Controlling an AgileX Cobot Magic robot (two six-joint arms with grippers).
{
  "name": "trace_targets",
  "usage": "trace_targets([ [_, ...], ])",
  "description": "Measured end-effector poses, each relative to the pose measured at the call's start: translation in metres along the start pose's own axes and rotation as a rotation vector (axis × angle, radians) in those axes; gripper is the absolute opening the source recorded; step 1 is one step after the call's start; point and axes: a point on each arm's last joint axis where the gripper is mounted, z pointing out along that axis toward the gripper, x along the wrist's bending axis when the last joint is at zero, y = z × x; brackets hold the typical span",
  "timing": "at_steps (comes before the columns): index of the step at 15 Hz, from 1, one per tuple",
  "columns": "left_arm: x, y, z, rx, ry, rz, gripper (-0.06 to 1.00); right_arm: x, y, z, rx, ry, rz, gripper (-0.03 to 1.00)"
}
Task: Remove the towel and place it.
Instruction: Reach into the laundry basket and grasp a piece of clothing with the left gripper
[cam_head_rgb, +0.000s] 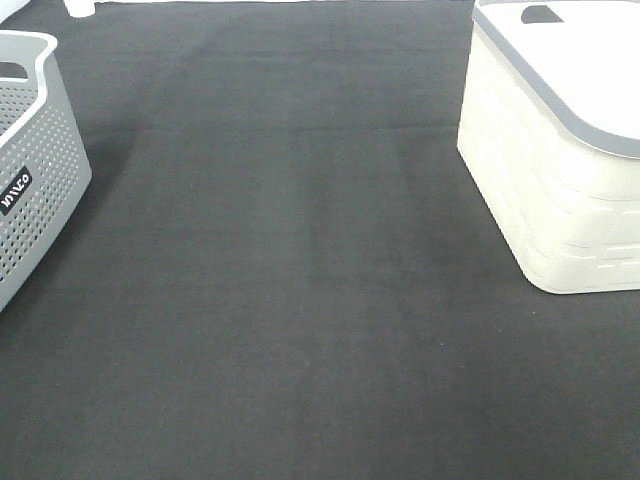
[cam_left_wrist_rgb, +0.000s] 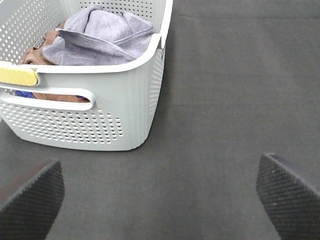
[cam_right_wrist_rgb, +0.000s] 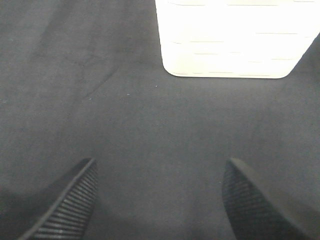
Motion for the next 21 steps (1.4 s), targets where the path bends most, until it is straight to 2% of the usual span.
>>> trace_targets([
  [1, 0.0, 0.0, 0.0, 0.0, 0.0, 0.0, 0.99, 0.0, 0.0, 0.0, 0.0, 0.0, 0.0, 0.68],
  [3, -0.001, 0.031, -0.003, 0.068, 0.002, -0.019, 0.99, 0.0, 0.0, 0.0, 0.0, 0.0, 0.0, 0.68],
  [5, -0.001, 0.065, -0.002, 0.147, 0.006, 0.025, 0.99, 0.0, 0.0, 0.0, 0.0, 0.0, 0.0, 0.68],
  [7, -0.002, 0.1, 0.009, 0.235, -0.006, 0.137, 0.99, 0.0, 0.0, 0.0, 0.0, 0.0, 0.0, 0.68],
  [12, -0.003, 0.171, 0.063, 0.355, -0.072, 0.484, 0.98, 0.0, 0.0, 0.0, 0.0, 0.0, 0.0, 0.68],
  [14, -0.003, 0.188, 0.086, 0.39, -0.111, 0.669, 0.98, 0.0, 0.0, 0.0, 0.0, 0.0, 0.0, 0.68],
  [16, 0.006, 0.201, 0.112, 0.456, -0.095, 0.793, 0.98, 0.0, 0.0, 0.0, 0.0, 0.0, 0.0, 0.68],
  [18, 0.028, 0.204, 0.139, 0.565, -0.034, 0.824, 0.97, 0.0, 0.0, 0.0, 0.0, 0.0, 0.0, 0.68],
  [21, 0.054, 0.188, 0.193, 0.775, -0.04, 0.861, 0.97, 0.0, 0.0, 0.0, 0.0, 0.0, 0.0, 0.68],
])
